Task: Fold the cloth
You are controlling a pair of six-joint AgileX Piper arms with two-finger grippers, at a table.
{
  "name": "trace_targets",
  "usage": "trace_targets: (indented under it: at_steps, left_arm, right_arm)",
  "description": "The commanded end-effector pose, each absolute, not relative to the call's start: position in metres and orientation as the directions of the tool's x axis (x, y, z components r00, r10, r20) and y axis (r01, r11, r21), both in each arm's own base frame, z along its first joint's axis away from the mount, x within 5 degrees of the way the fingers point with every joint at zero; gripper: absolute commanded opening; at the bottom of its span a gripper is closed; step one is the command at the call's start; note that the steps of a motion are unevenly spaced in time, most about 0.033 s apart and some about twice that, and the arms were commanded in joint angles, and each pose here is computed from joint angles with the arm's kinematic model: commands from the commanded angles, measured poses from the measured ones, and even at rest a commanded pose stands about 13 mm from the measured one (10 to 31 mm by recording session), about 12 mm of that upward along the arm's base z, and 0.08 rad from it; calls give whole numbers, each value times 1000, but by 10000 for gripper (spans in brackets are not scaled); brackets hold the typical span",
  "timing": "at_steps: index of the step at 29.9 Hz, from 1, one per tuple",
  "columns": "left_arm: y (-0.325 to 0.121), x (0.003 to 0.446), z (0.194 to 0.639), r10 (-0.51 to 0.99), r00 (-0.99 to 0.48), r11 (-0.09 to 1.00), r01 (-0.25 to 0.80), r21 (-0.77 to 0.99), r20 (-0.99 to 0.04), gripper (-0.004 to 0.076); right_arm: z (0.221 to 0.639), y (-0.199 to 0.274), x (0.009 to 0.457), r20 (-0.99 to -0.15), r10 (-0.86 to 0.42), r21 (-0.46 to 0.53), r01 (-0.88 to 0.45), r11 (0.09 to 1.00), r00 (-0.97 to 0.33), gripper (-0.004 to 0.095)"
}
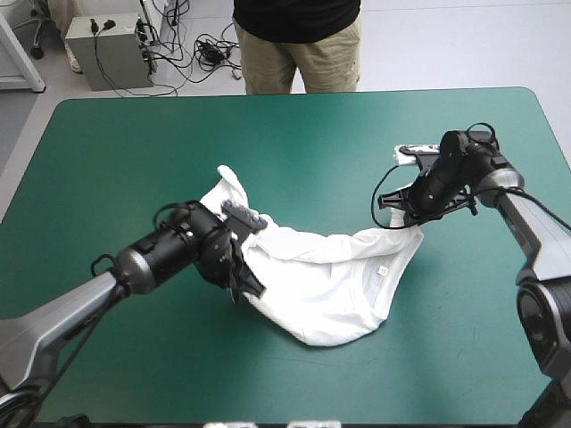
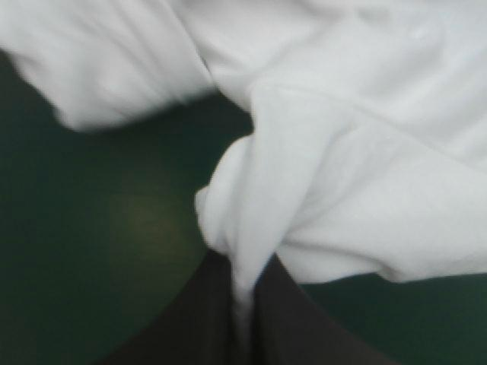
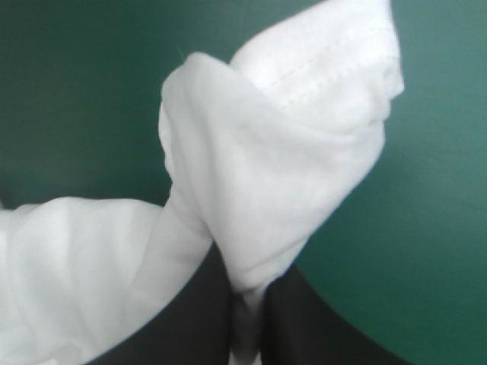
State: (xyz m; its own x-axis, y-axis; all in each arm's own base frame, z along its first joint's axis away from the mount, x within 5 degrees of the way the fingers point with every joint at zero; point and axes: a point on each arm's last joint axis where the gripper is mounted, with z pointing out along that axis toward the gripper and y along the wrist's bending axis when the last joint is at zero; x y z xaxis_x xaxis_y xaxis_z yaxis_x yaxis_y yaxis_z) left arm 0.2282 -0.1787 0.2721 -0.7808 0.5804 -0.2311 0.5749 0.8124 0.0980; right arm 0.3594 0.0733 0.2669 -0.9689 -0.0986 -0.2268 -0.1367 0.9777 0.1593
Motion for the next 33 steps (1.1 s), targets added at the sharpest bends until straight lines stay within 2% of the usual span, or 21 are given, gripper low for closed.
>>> trace_targets:
  at_steps: [1, 4, 11, 15, 18, 22, 26, 29, 33]
  left_arm:
    - [-158, 236, 356, 482, -736, 865, 488, 121, -475, -9]
    - [-141, 240, 414, 413, -677, 891, 439, 116, -609, -9]
    - [-114, 219, 521, 339, -473, 908, 391, 151, -813, -9]
    - [-98, 193, 575, 251, -305, 919, 374, 126, -919, -9]
    - [-85, 170, 609, 186, -172, 921, 374, 110, -967, -9]
    - [-69, 135, 646, 99, 40, 908, 406, 106, -994, -9]
    - [-55, 94, 679, -29, 265, 874, 474, 104, -964, -9]
    - [-47, 73, 690, -72, 360, 859, 496, 126, -930, -9]
    - [-40, 59, 694, -97, 397, 855, 503, 128, -912, -9]
  right_arm:
    - [342, 71, 336, -427, -101, 175, -192, 966, -898, -17]
    - [385, 71, 317, -525, -82, 204, -219, 954, -847, -17]
    - [487, 68, 265, -743, -47, 220, -310, 925, -667, -17]
    - [548, 64, 227, -867, -18, 194, -372, 908, -498, -17]
    - [584, 62, 201, -929, 11, 176, -417, 892, -369, -17]
    - [621, 58, 168, -978, 48, 137, -456, 879, -201, -17]
    - [650, 52, 131, -996, 81, 88, -480, 873, -36, -17]
    - [665, 48, 107, -992, 103, 55, -487, 872, 72, -17]
    - [679, 43, 77, -975, 124, 18, -491, 871, 185, -16]
